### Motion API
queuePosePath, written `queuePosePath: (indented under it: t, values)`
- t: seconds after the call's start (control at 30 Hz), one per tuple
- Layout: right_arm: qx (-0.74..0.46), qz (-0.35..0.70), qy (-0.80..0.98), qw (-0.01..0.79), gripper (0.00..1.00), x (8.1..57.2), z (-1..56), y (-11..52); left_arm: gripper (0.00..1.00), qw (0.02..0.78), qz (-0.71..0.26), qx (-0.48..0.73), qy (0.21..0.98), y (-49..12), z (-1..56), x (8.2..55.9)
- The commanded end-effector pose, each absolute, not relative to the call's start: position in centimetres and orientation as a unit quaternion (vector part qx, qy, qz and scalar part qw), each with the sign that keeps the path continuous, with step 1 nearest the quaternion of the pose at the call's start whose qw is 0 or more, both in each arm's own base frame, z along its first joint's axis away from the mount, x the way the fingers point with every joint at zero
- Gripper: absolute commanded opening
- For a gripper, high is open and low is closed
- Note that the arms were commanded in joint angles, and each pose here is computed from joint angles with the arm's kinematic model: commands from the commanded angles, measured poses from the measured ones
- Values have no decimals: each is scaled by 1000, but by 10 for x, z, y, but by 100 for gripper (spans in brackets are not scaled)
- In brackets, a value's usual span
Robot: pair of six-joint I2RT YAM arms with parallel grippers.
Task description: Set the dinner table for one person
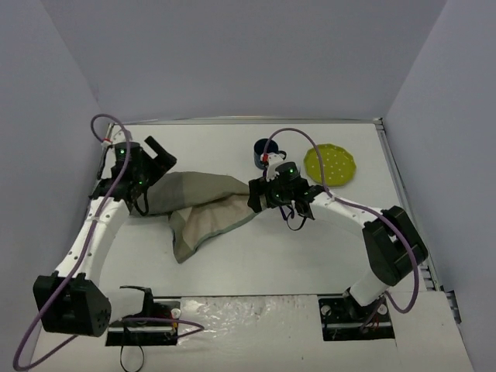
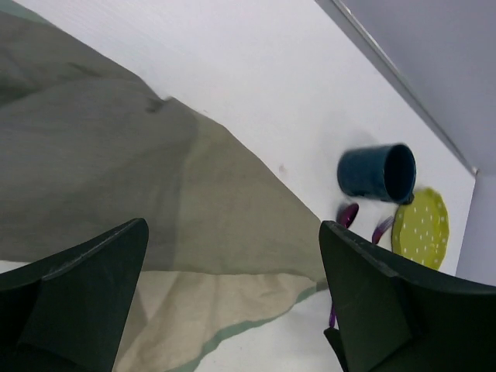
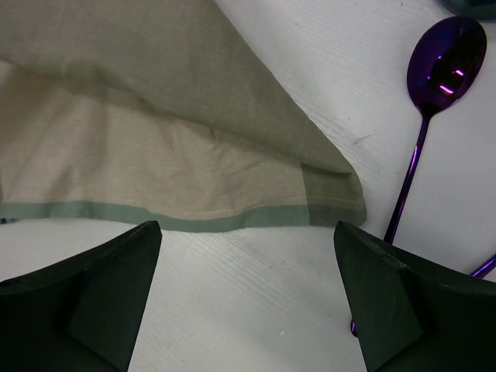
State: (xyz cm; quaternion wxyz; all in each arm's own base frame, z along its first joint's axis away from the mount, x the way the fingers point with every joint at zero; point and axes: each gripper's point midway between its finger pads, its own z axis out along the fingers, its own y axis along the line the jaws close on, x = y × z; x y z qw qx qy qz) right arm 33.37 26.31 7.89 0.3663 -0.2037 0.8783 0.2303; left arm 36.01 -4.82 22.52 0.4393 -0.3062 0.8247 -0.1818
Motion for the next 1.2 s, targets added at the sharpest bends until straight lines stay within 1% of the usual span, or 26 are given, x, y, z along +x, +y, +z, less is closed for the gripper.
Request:
queuePosePath:
  t: [0.0, 0.13, 0.23, 0.43, 0.73, 0.97, 1.07, 1.17]
  values:
    - [-206, 244, 854, 410, 86, 372, 96, 270, 89, 409, -150, -312, 844, -18, 202, 316]
    - [-210, 256, 851, 409, 84, 382, 91, 264, 89, 390, -111, -334, 851, 9, 186, 298]
    - [-220, 277, 838, 415, 84, 389, 93, 261, 89, 383, -98, -343, 852, 18, 179, 295]
    - [-263, 317, 818, 402, 83, 383, 87, 276, 89, 377, -83, -355, 852, 26, 172, 294]
    - [-271, 310, 829, 377, 81, 386, 58, 276, 89, 369, -78, -363, 852, 31, 163, 291]
    - [-268, 299, 835, 376, 80, 385, 51, 270, 89, 359, -73, -375, 852, 36, 149, 287]
    - [-270, 308, 837, 362, 75, 378, 43, 272, 89, 356, -76, -382, 849, 37, 144, 289]
    - [-270, 311, 839, 355, 67, 374, 39, 273, 89, 353, -78, -391, 847, 38, 139, 291]
